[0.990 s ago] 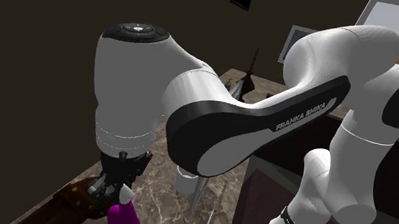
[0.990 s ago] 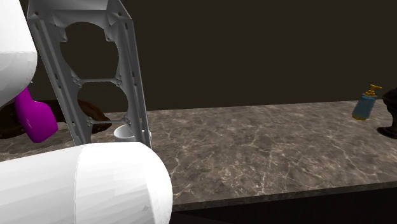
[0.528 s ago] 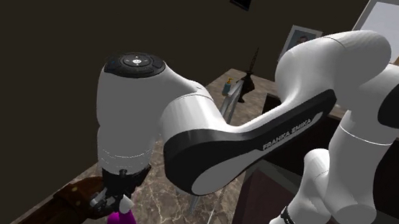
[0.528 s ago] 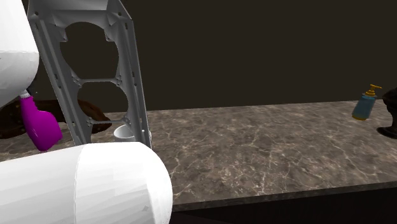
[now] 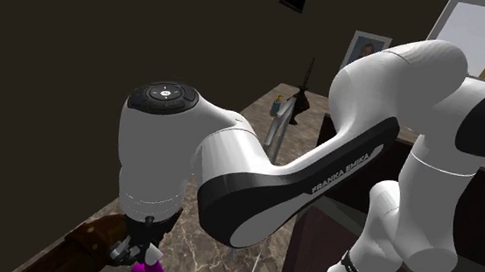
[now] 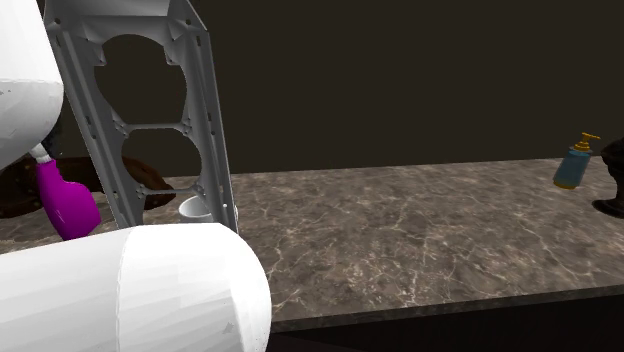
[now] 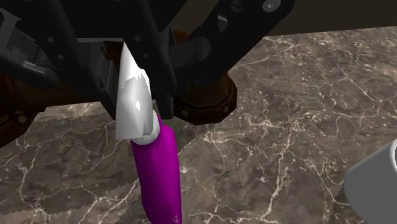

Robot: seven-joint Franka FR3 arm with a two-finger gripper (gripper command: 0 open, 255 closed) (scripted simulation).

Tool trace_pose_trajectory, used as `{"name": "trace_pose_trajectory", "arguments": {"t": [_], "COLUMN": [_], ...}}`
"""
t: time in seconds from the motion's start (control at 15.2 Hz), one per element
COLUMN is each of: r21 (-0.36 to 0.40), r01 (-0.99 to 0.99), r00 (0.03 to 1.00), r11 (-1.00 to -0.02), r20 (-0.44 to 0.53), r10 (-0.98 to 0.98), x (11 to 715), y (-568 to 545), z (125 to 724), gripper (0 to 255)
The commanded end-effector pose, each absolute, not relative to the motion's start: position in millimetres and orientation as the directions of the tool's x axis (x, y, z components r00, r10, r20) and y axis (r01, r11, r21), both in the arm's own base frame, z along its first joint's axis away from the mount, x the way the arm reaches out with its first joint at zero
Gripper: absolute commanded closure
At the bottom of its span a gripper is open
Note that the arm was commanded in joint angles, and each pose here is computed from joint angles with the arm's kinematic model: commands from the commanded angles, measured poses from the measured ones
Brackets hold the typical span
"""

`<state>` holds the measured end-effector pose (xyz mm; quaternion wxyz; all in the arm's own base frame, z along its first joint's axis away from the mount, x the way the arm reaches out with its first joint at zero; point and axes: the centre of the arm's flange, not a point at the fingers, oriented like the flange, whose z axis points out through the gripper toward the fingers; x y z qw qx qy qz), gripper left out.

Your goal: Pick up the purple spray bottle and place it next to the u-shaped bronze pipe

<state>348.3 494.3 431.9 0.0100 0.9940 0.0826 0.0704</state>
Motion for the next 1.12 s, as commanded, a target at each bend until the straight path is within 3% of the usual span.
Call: {"name": "trace_pose_trajectory", "arguments": {"t": [0.0, 0.07, 0.13, 1.06], "r21": [0.031, 0.031, 0.031, 0.031], "r01": [0.163, 0.163, 0.163, 0.163], "r00": [0.976, 0.976, 0.976, 0.976], "r11": [-0.986, -0.986, -0.986, -0.986], "r20": [0.139, 0.139, 0.139, 0.139], "r10": [0.166, 0.166, 0.166, 0.166], "x": [348, 348, 348, 341], "y": [494, 494, 494, 495], "z": [432, 432, 432, 481], "gripper": [255, 255, 0, 0]}}
